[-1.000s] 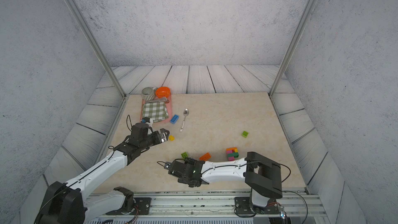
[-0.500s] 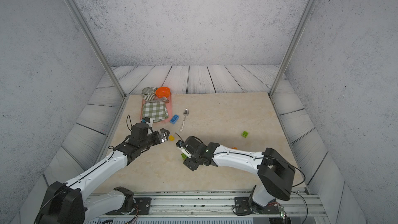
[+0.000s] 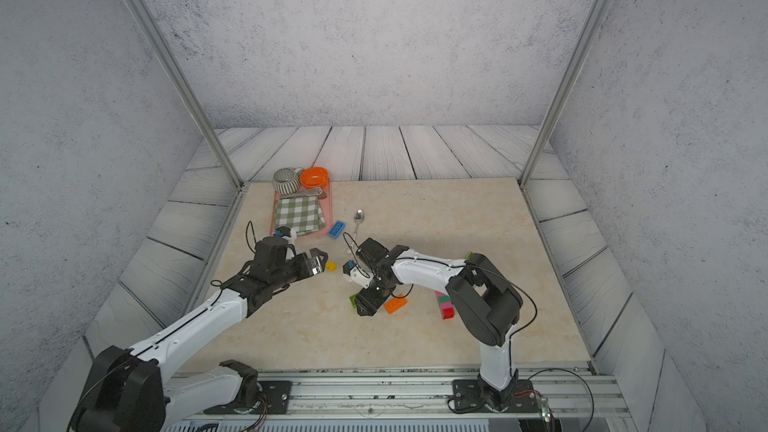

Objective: Assemble the letter p with lego
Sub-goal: Adjust the lego brick at the center of the board.

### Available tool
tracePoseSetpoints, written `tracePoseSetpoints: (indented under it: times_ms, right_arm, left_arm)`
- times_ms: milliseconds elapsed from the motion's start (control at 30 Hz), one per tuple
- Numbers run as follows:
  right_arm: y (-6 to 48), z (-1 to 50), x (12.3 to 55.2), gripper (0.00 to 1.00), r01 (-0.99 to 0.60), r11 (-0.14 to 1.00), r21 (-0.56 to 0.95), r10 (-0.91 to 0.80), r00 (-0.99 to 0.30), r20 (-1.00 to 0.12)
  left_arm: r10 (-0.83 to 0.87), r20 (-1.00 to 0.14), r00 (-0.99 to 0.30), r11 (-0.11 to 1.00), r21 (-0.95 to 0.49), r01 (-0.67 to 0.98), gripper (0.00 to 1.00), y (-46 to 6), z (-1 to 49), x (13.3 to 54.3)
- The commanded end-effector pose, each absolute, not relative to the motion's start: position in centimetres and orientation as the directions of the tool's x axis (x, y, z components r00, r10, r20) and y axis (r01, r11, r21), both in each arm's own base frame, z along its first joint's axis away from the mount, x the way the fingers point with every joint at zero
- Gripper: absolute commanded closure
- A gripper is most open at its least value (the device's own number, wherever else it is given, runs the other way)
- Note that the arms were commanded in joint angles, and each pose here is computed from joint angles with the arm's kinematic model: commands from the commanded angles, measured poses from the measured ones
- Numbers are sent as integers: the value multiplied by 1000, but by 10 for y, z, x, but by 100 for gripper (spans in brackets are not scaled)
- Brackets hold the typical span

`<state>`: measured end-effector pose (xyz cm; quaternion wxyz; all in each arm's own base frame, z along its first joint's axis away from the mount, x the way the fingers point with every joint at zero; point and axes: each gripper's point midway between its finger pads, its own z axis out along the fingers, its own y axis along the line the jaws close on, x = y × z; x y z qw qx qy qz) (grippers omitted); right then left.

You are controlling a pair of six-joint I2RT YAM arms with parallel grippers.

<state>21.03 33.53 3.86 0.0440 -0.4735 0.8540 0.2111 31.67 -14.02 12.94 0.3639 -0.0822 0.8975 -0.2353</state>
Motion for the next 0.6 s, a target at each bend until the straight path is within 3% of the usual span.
tracePoseSetpoints:
  times_ms: [0,133,267,300,433,567]
  right_arm:
    - [324,33,196,40,-825,446,347,-825,-529,-198]
    - [320,32,198,53,-849,453,274,-833,-512,-210]
    - [319,31,204,81,-893,443,81,-861,-449,-240]
    - [317,32,210,83,-895,446,4,-867,-433,-249]
    - [315,48,236,82,-849,454,-269,-874,-365,-322]
    - [310,63,258,84,-745,396,-537,-915,-268,-302]
  left_arm:
    - [-321,-613,-722,874,-485,23,2,-139,128,318]
    - [-321,-610,-725,873,-487,23,2,-140,127,318]
    - [-318,-607,-728,875,-483,21,2,-140,126,318]
    - [-319,-610,-725,878,-479,17,2,-138,126,319]
    - [-324,-621,-714,889,-458,-5,2,-131,125,319]
    - [-335,-635,-697,900,-435,-36,2,-122,126,318]
